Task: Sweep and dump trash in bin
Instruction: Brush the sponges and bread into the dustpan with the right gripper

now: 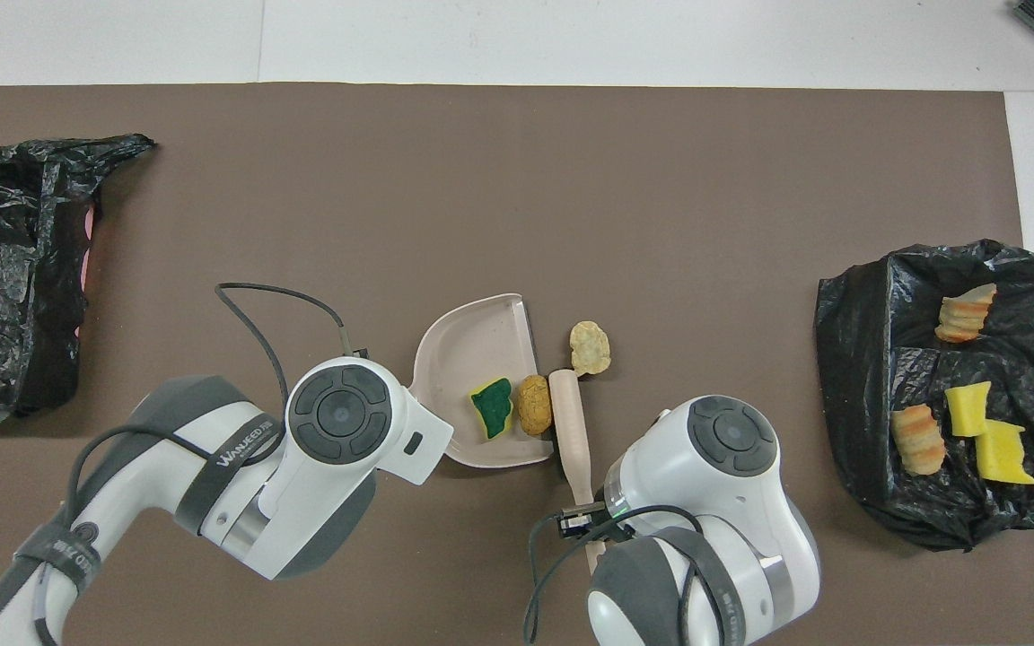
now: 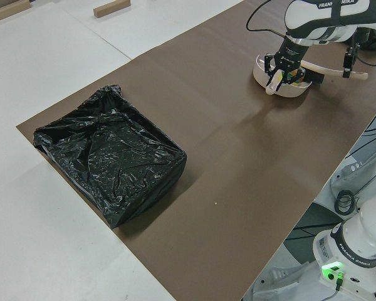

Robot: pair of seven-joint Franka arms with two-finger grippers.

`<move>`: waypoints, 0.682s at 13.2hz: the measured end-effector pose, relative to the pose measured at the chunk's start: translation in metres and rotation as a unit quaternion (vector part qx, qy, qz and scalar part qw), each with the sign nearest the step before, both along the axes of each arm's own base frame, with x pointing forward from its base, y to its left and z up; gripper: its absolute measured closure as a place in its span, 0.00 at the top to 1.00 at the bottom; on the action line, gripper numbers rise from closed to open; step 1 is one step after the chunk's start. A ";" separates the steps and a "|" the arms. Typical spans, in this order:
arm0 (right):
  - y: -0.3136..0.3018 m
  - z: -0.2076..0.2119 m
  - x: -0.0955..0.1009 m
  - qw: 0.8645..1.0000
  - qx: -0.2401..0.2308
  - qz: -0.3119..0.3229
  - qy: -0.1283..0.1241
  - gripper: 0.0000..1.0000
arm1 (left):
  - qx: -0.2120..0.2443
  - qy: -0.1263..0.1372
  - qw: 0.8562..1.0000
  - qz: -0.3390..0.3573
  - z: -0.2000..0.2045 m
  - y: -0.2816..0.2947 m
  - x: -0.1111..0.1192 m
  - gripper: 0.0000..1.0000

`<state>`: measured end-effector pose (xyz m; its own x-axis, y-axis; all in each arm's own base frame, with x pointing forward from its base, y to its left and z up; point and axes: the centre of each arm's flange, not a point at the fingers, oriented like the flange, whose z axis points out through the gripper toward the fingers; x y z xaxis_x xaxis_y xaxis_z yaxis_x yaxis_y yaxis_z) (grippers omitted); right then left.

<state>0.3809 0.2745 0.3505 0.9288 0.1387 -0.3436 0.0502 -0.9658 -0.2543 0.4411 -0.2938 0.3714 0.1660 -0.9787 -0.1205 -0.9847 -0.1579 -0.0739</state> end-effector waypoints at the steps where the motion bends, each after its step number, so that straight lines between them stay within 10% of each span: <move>1: 0.006 0.004 0.002 1.000 0.012 -0.006 0.003 0.26 | -0.003 -0.003 1.000 -0.009 -0.001 -0.001 0.001 0.31; 5: 0.013 0.046 0.022 1.000 0.003 -0.004 0.015 0.26 | -0.012 -0.012 1.000 -0.018 -0.002 -0.003 0.005 0.31; 9: -0.043 0.075 0.055 0.986 -0.145 0.064 -0.054 0.26 | -0.025 -0.005 1.000 0.014 -0.006 0.001 0.008 0.31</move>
